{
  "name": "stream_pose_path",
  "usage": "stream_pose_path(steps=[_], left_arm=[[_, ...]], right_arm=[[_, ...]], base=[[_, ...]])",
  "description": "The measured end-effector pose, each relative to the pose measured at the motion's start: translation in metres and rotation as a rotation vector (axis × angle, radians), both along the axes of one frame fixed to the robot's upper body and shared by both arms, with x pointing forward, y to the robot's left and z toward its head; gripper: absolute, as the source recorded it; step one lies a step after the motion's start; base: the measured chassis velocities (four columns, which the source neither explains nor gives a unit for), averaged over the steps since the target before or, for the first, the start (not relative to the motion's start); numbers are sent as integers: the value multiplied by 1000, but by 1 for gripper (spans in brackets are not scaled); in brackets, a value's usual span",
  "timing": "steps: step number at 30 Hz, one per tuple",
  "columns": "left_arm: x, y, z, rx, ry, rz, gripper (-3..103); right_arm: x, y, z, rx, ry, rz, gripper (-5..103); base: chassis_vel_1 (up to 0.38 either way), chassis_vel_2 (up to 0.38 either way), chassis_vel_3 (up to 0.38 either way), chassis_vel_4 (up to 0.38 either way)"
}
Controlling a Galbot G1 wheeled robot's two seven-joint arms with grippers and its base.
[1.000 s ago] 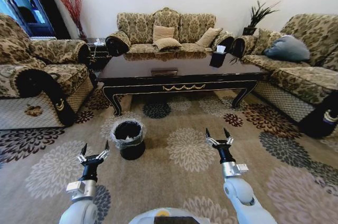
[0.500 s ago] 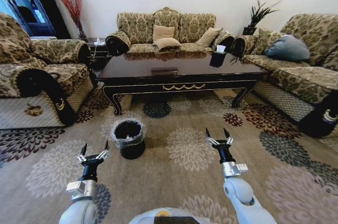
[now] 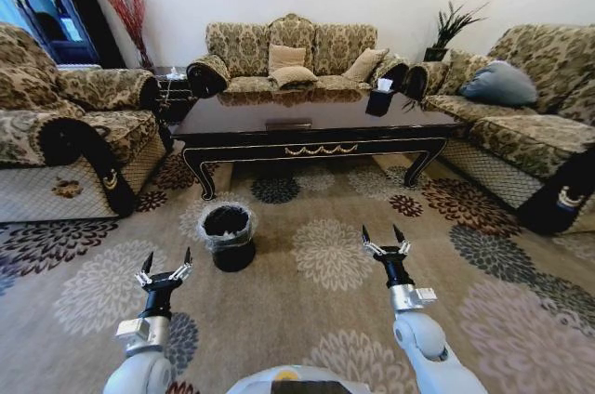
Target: Move to the front of the table and pick up the trash from the floor, then place it into the trash bin.
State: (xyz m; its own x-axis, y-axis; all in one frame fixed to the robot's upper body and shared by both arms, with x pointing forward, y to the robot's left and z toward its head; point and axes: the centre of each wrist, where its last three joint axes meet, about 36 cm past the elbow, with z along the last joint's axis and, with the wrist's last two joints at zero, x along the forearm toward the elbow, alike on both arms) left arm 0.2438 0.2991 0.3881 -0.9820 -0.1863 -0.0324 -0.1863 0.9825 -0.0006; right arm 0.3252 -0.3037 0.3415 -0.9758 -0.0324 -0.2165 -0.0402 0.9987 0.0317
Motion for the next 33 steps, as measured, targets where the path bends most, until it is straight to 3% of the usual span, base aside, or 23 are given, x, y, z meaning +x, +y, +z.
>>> stream_pose_path(steps=[33], left_arm=[[0,0,0,0,0,0,100]], right_arm=[[0,0,0,0,0,0,100]], base=[[75,-75,-78,76]])
